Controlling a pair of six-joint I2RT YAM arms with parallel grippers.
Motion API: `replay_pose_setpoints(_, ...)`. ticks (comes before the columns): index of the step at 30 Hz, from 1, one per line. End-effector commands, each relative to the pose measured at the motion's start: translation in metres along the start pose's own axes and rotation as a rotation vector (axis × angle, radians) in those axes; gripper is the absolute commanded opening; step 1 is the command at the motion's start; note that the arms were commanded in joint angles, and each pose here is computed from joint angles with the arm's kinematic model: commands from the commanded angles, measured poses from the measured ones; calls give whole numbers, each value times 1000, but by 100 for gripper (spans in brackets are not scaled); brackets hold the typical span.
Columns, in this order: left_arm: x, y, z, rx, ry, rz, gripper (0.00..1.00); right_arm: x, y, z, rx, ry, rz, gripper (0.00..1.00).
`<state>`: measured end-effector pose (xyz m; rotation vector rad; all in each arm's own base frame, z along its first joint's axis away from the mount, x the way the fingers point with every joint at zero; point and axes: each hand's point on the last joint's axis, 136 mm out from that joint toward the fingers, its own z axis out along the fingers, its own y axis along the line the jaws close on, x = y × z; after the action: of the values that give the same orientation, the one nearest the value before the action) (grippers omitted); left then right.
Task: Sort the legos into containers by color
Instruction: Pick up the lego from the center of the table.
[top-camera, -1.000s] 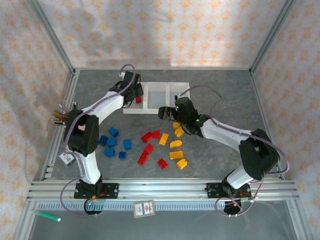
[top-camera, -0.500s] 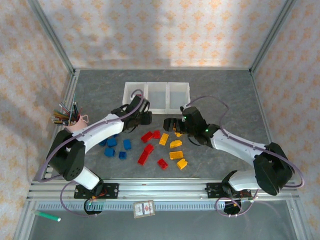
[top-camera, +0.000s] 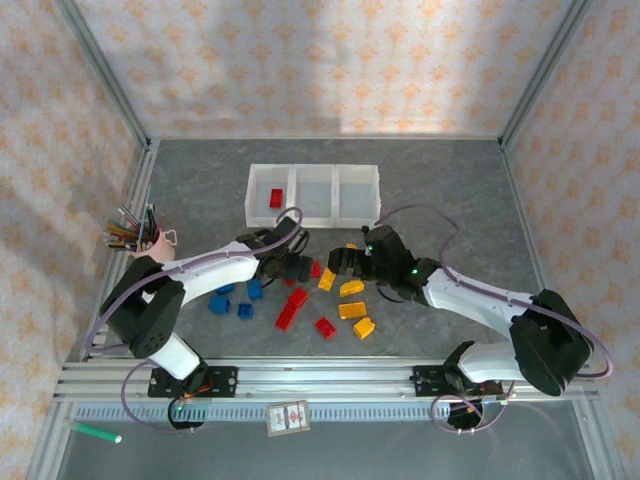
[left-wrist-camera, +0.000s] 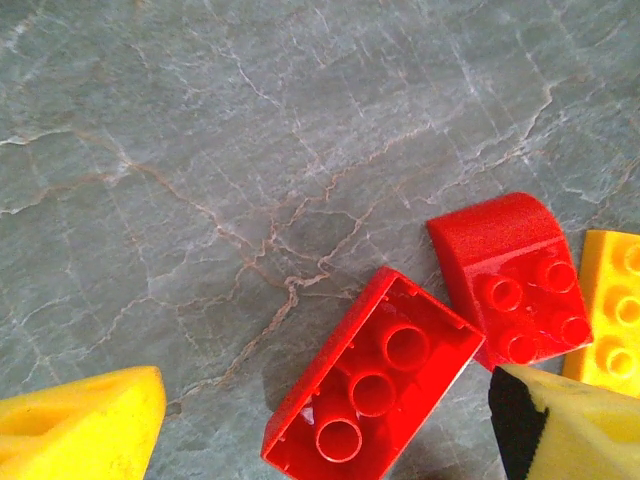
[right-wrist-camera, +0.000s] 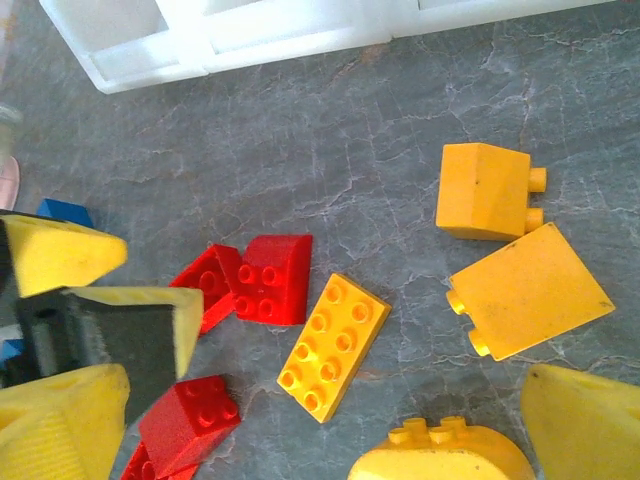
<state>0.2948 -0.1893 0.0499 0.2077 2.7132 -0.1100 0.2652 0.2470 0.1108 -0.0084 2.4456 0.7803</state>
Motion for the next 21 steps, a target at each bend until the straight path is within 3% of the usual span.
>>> replay_pose_setpoints(1,9,0,10,-12,39,49,88,-6,2,-7,-7,-45,18,100)
replay_pose_setpoints(6,12,-4,15,4,47,66,88,-5,1,-8,-3,-45,22,100)
replay_pose_setpoints(12,7,9,21,-69,32,44,81,-7,2,-7,-6,-47,27,100)
replay_pose_setpoints(21,-2,20,29,-72,8,-43,56,-10,4,-4,0,-50,19,100)
